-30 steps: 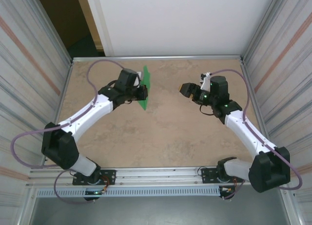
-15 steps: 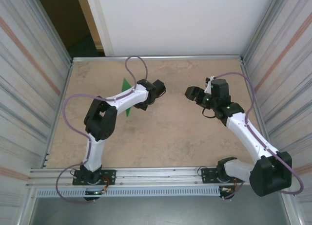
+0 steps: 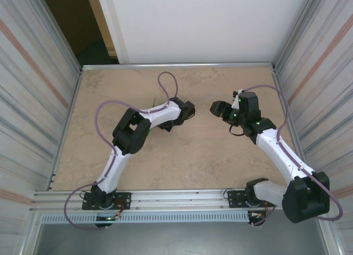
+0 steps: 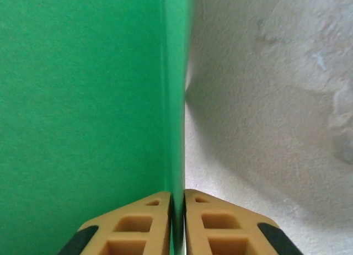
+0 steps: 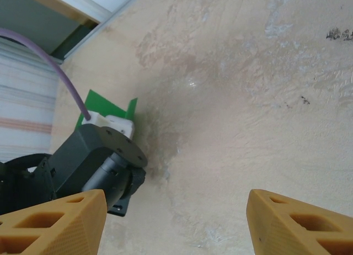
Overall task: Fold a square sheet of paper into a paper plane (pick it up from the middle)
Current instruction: Turn over the paper at the center of the table.
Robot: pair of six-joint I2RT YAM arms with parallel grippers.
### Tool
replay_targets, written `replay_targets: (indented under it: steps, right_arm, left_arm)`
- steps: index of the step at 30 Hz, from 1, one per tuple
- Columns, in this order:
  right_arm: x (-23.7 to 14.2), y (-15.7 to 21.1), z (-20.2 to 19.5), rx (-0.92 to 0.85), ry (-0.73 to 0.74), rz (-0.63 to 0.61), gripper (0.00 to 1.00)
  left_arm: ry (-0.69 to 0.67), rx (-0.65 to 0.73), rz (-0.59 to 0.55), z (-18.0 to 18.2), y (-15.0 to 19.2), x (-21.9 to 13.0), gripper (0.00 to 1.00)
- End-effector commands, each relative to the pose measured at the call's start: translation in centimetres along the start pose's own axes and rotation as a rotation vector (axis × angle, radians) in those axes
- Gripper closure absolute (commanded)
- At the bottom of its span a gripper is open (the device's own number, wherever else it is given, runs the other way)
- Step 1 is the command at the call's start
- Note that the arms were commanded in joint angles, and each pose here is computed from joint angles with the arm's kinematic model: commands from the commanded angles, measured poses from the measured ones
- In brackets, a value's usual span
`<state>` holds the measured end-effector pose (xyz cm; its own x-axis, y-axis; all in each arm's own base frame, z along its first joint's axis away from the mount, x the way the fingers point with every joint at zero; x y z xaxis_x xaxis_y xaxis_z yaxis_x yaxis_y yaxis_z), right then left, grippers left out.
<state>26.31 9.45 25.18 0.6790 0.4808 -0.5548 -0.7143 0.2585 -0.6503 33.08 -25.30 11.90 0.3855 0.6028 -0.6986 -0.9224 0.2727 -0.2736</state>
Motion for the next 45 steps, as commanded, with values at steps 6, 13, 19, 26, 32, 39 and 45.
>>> replay_targets:
  steps: [6, 13, 19, 26, 32, 39, 45]
  right_arm:
    - [-0.2, 0.1, -0.3, 0.021, -0.003, -0.007, 0.33]
    - [-0.1, 0.3, -0.4, 0.026, -0.002, -0.004, 0.33]
    - [0.1, 0.4, -0.7, 0.035, 0.011, -0.002, 0.33]
    - [0.6, 0.5, -0.9, 0.044, 0.006, 0.009, 0.32]
    - [1.1, 0.6, -1.1, 0.055, -0.007, 0.019, 0.31]
    - [1.4, 0.6, -1.1, 0.059, -0.012, 0.025, 0.31]
    - [1.7, 0.8, -1.3, 0.062, -0.009, 0.04, 0.31]
  left_arm:
    - [0.081, -0.002, 0.005, -2.5, 0.0, -1.4, 0.78]
    - [0.223, -0.035, 0.04, -2.9, 0.1, -3.2, 0.76]
    - [0.664, -0.097, 0.082, -3.8, 1.9, -8.8, 0.68]
    - [1.01, -0.264, 0.045, 1.3, 2.0, -9.9, 0.55]
    - [1.104, -0.493, 0.126, 5.5, 1.1, -2.8, 0.46]
    - [0.996, -0.601, 0.167, 6.4, -0.4, 2.9, 0.41]
    - [0.898, -0.591, 0.165, 5.9, -0.8, 4.4, 0.39]
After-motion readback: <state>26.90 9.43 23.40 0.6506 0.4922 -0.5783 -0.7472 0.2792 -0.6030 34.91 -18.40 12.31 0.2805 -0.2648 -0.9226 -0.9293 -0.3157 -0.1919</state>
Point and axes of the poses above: each hand's point on the last joint's axis, 136 mm out from that joint toward the fingers, its own x axis out along the fingers, its own z axis along the line the jaws close on, y = z × x, the point moved 10 cm from there along -x, back along the fingers, and after that the axes turned 14 degrees about -x, right-handed, at the moved point
